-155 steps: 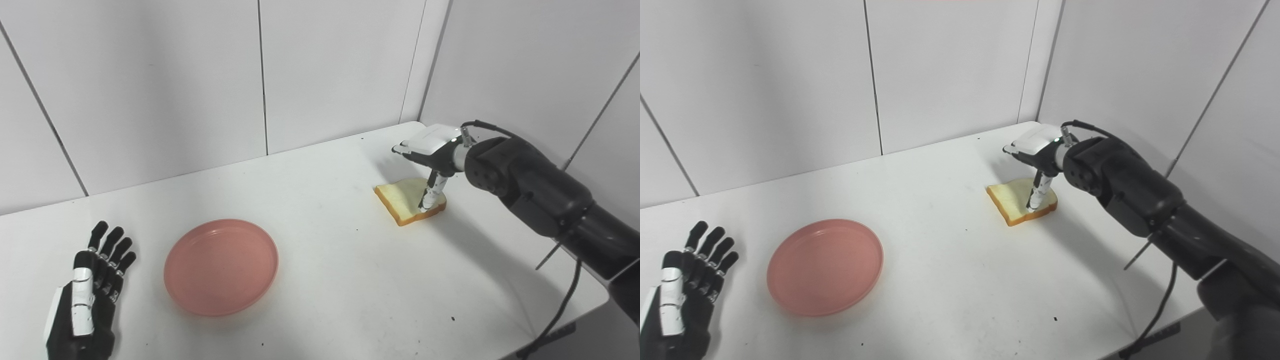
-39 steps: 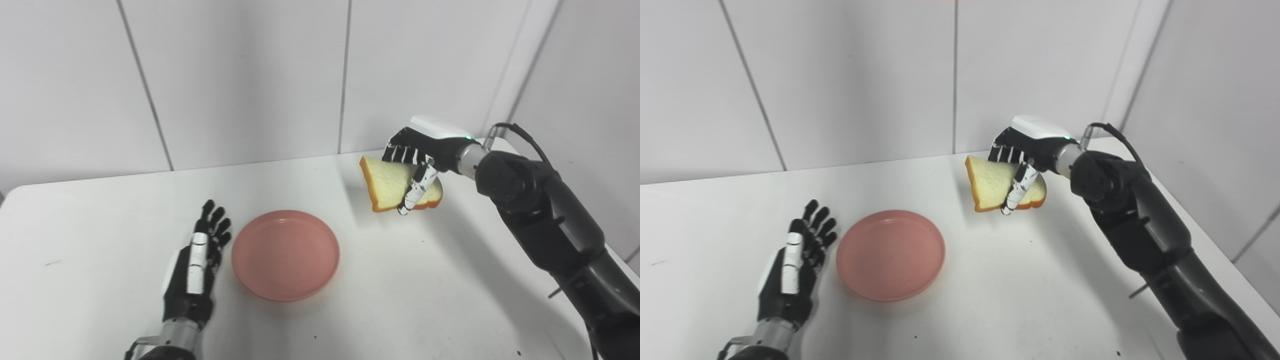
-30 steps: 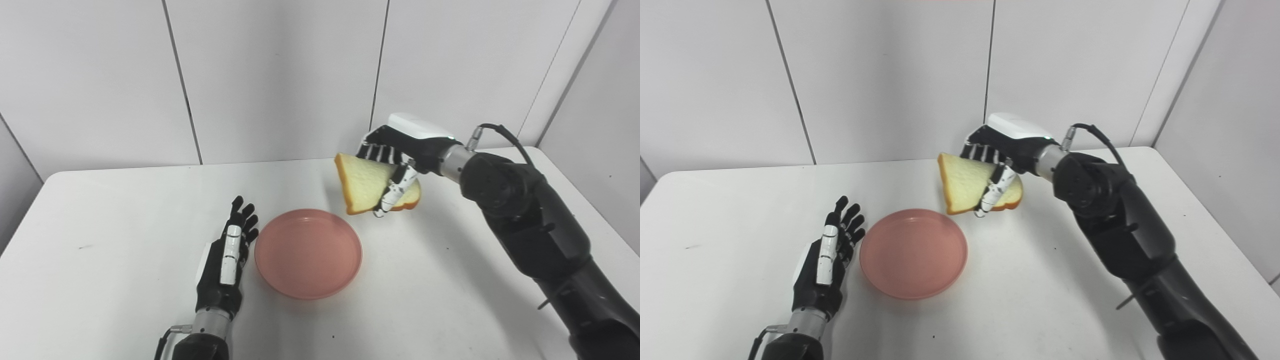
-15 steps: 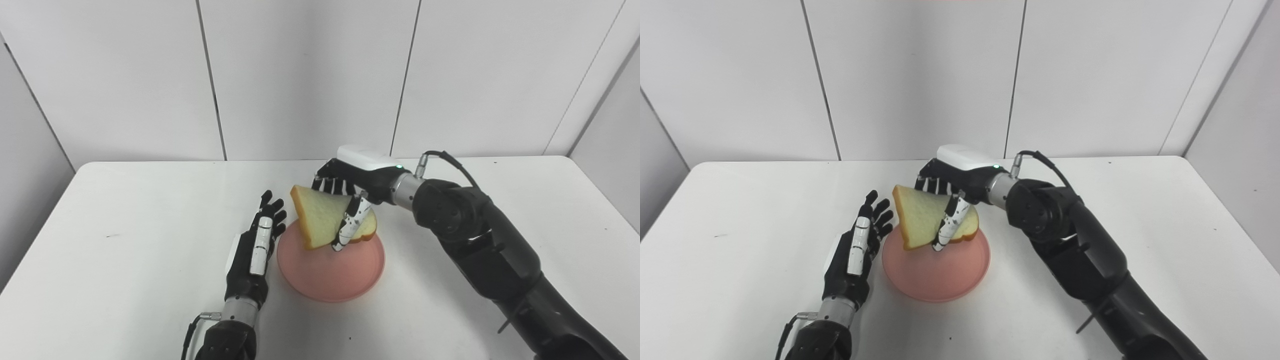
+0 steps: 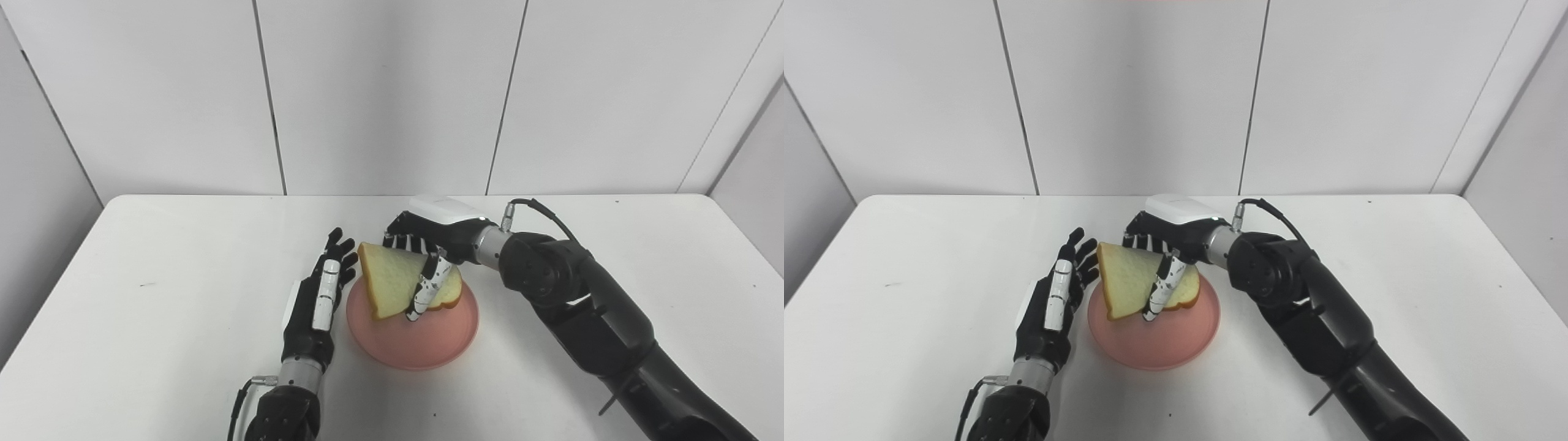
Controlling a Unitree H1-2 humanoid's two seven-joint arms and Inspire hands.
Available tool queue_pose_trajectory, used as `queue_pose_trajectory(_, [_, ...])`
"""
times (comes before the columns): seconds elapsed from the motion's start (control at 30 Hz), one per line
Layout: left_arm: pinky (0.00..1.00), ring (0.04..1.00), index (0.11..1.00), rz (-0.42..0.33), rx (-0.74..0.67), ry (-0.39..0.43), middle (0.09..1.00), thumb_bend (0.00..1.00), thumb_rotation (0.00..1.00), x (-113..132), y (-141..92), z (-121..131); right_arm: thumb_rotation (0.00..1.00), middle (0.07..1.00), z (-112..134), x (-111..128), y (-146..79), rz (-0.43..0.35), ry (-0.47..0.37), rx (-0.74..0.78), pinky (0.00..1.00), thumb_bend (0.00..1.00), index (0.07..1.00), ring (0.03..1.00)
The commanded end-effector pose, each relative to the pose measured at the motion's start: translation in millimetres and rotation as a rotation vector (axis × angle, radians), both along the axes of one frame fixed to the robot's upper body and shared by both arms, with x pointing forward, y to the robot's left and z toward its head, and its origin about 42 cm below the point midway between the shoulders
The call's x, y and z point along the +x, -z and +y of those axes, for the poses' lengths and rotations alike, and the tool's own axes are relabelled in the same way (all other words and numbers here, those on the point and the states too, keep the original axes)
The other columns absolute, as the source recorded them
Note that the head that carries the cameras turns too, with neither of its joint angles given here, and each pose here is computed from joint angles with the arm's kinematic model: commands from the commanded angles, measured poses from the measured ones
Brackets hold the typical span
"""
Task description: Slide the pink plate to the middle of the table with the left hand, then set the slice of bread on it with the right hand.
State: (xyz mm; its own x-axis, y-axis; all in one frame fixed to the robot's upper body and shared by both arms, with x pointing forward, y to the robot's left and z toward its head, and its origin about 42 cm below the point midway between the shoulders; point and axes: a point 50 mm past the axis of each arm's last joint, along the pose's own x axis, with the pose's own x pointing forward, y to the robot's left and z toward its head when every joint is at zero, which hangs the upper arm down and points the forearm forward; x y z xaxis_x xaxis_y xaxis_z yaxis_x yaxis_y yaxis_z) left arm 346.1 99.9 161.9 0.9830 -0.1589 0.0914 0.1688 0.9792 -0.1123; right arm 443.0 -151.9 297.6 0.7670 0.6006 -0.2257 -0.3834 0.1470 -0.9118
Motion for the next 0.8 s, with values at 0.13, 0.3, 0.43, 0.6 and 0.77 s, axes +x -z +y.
queue_pose_trajectory(0.13, [0.92, 0.918, 0.946, -0.095, -0.018, 0.018, 0.937, 0.67, 1.0, 5.1, -27.9, -7.6, 0.0, 0.478, -5.8, 7.2, -10.7, -0.066, 0.003, -0.001, 0.25, 0.53, 0.488, 0.331])
queue_pose_trajectory(0.3, [0.92, 0.915, 0.937, -0.097, -0.044, 0.007, 0.932, 0.67, 1.0, 4.9, -28.7, -7.6, 0.0, 0.44, -8.3, 9.8, 0.5, -0.055, 0.007, 0.012, 0.26, 0.52, 0.504, 0.348])
queue_pose_trajectory(0.43, [0.92, 0.918, 0.937, -0.101, -0.043, 0.012, 0.934, 0.67, 1.0, 5.2, -28.5, -6.6, 0.0, 0.455, -7.6, 12.7, 9.7, -0.034, 0.003, 0.003, 0.35, 0.51, 0.536, 0.382])
queue_pose_trajectory(0.6, [0.93, 0.92, 0.941, -0.102, -0.044, 0.014, 0.935, 0.67, 1.0, 5.2, -29.4, -6.0, 0.0, 0.484, -5.9, 15.7, 22.1, -0.023, 0.009, -0.006, 0.4, 0.51, 0.547, 0.385])
queue_pose_trajectory(0.77, [0.93, 0.919, 0.94, -0.101, -0.046, 0.008, 0.935, 0.66, 1.0, 4.7, -30.9, -6.1, 0.0, 0.505, -2.1, 16.3, 32.3, -0.015, 0.019, -0.013, 0.45, 0.51, 0.518, 0.408])
